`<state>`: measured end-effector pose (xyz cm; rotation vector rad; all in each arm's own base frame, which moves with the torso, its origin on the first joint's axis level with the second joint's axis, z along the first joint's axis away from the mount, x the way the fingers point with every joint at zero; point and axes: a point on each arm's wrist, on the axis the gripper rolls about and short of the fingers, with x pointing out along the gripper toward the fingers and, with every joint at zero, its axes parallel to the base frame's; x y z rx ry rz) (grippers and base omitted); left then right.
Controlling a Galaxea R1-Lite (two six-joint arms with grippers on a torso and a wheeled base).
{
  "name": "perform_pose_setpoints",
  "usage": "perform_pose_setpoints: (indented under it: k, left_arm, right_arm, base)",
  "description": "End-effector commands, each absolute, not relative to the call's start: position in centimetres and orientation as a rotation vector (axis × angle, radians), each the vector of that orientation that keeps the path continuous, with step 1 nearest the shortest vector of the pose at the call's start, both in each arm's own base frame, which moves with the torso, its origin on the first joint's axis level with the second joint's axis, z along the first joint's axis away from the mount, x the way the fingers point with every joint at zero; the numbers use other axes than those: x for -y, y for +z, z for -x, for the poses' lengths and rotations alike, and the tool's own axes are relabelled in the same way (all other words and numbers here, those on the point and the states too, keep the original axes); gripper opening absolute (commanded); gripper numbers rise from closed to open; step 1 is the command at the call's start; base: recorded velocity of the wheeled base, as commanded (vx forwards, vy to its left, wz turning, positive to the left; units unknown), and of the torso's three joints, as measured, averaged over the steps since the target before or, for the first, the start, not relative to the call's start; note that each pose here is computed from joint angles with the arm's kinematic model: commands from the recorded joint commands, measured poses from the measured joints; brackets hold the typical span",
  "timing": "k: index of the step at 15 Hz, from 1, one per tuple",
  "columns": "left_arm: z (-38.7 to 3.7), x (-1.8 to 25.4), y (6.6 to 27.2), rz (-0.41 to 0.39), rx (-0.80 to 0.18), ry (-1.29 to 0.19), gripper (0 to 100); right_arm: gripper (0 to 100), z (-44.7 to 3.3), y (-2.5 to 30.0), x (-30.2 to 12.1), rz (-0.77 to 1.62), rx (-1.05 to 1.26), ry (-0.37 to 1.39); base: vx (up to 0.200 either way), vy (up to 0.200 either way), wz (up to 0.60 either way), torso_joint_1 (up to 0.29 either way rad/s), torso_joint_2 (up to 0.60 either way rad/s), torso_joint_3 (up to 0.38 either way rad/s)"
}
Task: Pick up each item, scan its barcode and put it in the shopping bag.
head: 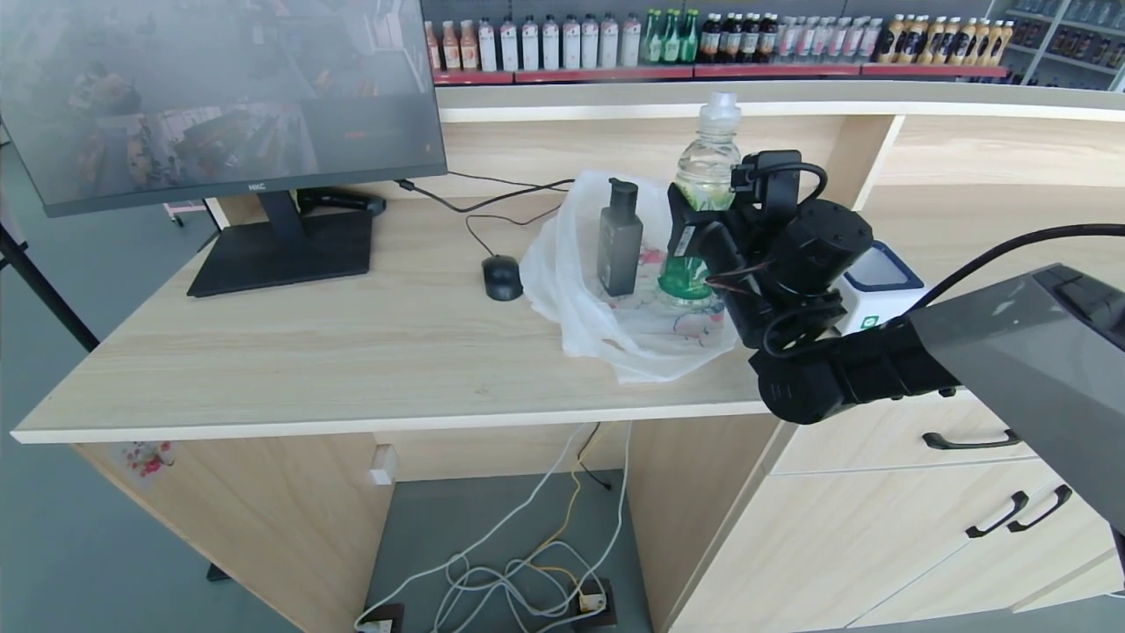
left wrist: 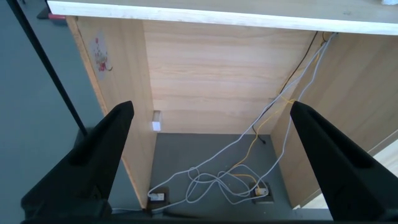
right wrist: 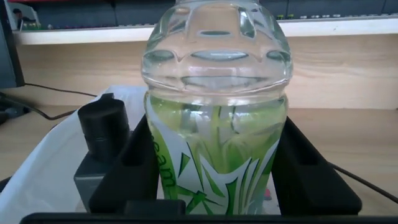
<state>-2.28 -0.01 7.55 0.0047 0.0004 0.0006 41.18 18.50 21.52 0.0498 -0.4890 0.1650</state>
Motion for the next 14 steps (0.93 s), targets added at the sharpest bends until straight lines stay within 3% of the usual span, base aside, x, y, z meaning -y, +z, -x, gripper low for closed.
perform_pose_setpoints:
  k: [1, 14]
  left_arm:
    - [2.3, 0.0, 7.5, -0.005, 0.000, 0.002, 100]
    - [2.3, 0.0, 7.5, -0.005, 0.000, 0.002, 100]
  right_arm:
    - [0, -41.7, 20.5, -18.5, -0.041, 0.469, 0.163]
    - [0, -41.4, 18.8, -19.0, -0.049, 0.410, 0.153]
  base:
    - [0.000, 0.000, 0.00, 0.000, 0.00, 0.000]
    - [0.000, 0.000, 0.00, 0.000, 0.00, 0.000]
